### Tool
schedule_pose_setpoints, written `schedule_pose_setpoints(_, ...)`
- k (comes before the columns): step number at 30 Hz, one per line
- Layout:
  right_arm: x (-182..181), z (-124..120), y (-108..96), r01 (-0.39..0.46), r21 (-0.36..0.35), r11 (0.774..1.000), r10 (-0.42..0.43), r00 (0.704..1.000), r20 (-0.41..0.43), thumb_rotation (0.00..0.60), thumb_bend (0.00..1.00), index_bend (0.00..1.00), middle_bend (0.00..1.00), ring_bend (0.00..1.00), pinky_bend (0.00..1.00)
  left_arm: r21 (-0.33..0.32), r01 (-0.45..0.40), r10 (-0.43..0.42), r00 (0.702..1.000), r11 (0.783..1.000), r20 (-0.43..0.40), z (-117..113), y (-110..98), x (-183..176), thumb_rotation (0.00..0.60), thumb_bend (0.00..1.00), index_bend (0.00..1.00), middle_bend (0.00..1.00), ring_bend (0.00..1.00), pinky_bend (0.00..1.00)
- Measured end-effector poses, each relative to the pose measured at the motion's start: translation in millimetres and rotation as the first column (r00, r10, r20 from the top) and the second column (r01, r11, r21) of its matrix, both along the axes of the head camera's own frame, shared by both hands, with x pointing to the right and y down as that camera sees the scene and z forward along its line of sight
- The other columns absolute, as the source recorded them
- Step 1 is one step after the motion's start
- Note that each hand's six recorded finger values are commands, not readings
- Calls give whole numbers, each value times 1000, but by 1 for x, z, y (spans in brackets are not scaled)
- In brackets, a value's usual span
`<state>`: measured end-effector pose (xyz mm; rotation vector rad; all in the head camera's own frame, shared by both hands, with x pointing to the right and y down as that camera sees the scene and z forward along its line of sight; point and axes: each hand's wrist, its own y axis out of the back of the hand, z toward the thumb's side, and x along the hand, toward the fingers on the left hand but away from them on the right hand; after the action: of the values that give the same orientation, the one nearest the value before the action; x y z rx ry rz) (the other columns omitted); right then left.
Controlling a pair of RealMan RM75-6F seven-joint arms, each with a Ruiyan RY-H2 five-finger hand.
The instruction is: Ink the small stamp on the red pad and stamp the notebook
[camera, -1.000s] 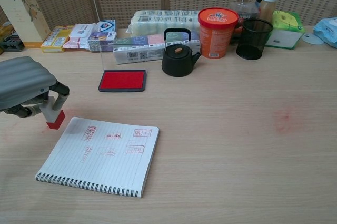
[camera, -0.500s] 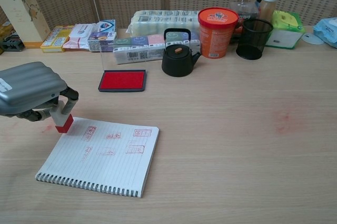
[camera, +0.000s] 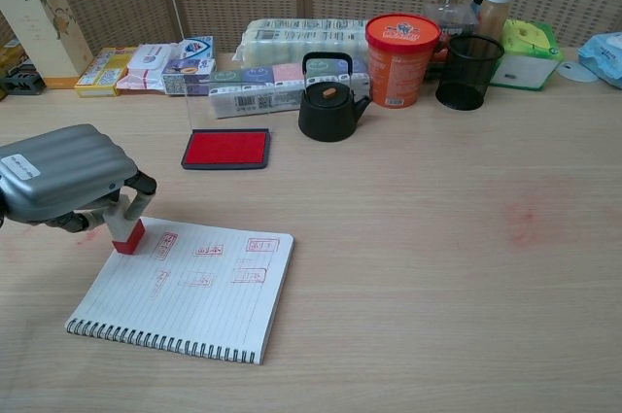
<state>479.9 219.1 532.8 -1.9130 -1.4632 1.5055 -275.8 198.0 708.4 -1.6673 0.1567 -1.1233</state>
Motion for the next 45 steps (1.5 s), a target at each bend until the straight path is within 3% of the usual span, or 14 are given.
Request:
schedule_pose_setpoints(33, 0, -1, 1, 0, 1, 1000, 0, 1000, 4, 600, 126, 0, 0, 0, 0, -41, 0, 1, 1000, 999, 20, 14, 12, 0, 600, 411, 674, 1000, 1000, 1000)
schedule_pose_setpoints(45, -1, -1, 1, 3, 1, 1000, -3, 1000, 4, 600, 127, 0, 0, 0, 0, -22, 10, -10, 1000, 1000, 2, 8, 9, 0, 600, 410, 674, 1000, 1000, 1000)
